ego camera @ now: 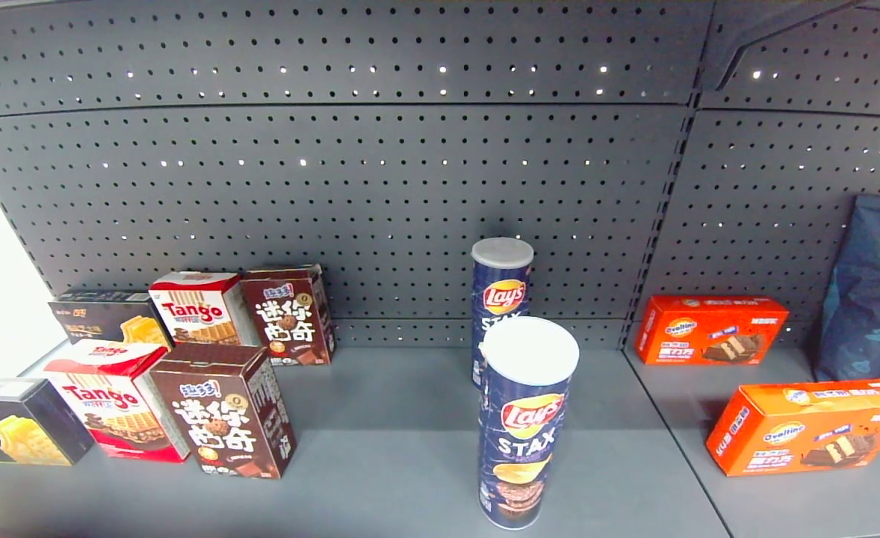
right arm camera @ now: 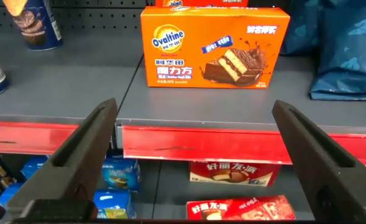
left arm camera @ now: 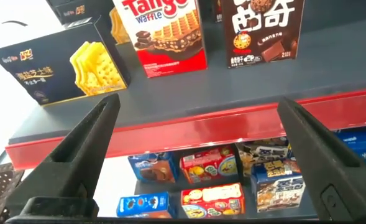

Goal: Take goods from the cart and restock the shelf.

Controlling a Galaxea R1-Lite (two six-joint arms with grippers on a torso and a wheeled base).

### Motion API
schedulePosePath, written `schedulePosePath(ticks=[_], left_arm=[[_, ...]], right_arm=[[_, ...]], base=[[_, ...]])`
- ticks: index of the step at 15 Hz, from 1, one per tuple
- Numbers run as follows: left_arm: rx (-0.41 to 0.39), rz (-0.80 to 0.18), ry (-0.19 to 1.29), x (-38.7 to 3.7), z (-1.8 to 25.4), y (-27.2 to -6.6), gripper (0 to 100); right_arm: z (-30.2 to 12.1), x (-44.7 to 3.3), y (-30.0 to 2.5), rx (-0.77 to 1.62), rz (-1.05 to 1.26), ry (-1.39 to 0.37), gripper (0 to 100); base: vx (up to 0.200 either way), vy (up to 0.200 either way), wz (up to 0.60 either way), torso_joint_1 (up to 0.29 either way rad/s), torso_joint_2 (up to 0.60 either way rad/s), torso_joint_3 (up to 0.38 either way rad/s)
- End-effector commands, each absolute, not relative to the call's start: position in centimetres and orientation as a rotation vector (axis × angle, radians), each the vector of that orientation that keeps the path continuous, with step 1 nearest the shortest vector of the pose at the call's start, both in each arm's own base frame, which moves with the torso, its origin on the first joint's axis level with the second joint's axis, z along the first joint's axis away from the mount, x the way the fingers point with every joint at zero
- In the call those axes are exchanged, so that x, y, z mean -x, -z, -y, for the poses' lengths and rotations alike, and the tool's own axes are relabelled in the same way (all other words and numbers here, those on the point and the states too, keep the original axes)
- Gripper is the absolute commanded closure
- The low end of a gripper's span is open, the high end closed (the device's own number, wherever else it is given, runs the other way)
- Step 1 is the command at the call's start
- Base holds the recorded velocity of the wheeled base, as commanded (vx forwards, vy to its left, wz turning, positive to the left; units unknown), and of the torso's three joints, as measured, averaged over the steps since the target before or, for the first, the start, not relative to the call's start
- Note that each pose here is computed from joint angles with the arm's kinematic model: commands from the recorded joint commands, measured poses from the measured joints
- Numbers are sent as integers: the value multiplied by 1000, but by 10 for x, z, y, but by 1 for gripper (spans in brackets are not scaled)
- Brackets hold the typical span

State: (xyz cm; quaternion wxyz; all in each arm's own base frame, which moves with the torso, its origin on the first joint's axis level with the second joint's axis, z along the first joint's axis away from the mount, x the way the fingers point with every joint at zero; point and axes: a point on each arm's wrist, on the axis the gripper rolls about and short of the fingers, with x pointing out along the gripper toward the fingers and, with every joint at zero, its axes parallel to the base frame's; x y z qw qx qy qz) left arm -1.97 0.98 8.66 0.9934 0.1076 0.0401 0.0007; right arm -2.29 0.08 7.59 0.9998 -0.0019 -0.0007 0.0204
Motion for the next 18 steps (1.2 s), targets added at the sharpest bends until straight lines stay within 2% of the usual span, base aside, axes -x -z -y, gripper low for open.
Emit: schedulePosePath(ticks=[1, 3, 6, 8, 9, 10, 12, 13, 14, 15, 16, 17, 18], left_arm=[[-219, -85, 7, 19, -10, -87, 0], [-214, -77, 82, 19, -8, -86, 0], [-216, -58, 298, 19, -3, -84, 0], [-224, -49, 328, 20, -2, -85, 0], [-180, -54, 352, 20, -2, -84, 0], [-178, -52, 374, 20, -1, -85, 0], [-161, -60, 356, 20, -1, -85, 0], [-155, -72, 289, 19, 0, -85, 0], [-158, -132, 191, 14, 2, -86, 0], [-161, -143, 166, 14, 3, -86, 0], [-159, -93, 162, 18, 3, -85, 0], [-156, 11, 136, 26, 3, -83, 0], [-138, 34, 116, 25, 3, -83, 0]], right_arm=[[-1, 23, -76, 5, 2, -41, 0], [-1, 23, -76, 3, 2, -41, 0], [-1, 23, -76, 5, 2, -41, 0], [-1, 23, -76, 5, 2, -41, 0], [-1, 23, -76, 5, 2, -41, 0], [-1, 23, -76, 5, 2, -41, 0], [-1, 23, -76, 5, 2, -41, 0], [-1, 23, -76, 5, 2, -41, 0], [-1, 23, -76, 5, 2, -41, 0], [-1, 23, -76, 5, 2, -41, 0], [-1, 23, -76, 5, 2, -41, 0], [-1, 23, -76, 5, 2, -41, 0], [-1, 23, -76, 5, 2, -41, 0]], base=[[0, 0, 0, 0, 0, 0], [0, 0, 0, 0, 0, 0], [0, 0, 0, 0, 0, 0], [0, 0, 0, 0, 0, 0], [0, 0, 0, 0, 0, 0], [0, 0, 0, 0, 0, 0], [0, 0, 0, 0, 0, 0], [0, 0, 0, 0, 0, 0], [0, 0, 0, 0, 0, 0], [0, 0, 0, 0, 0, 0], [0, 0, 0, 0, 0, 0], [0, 0, 0, 0, 0, 0], [0, 0, 0, 0, 0, 0]])
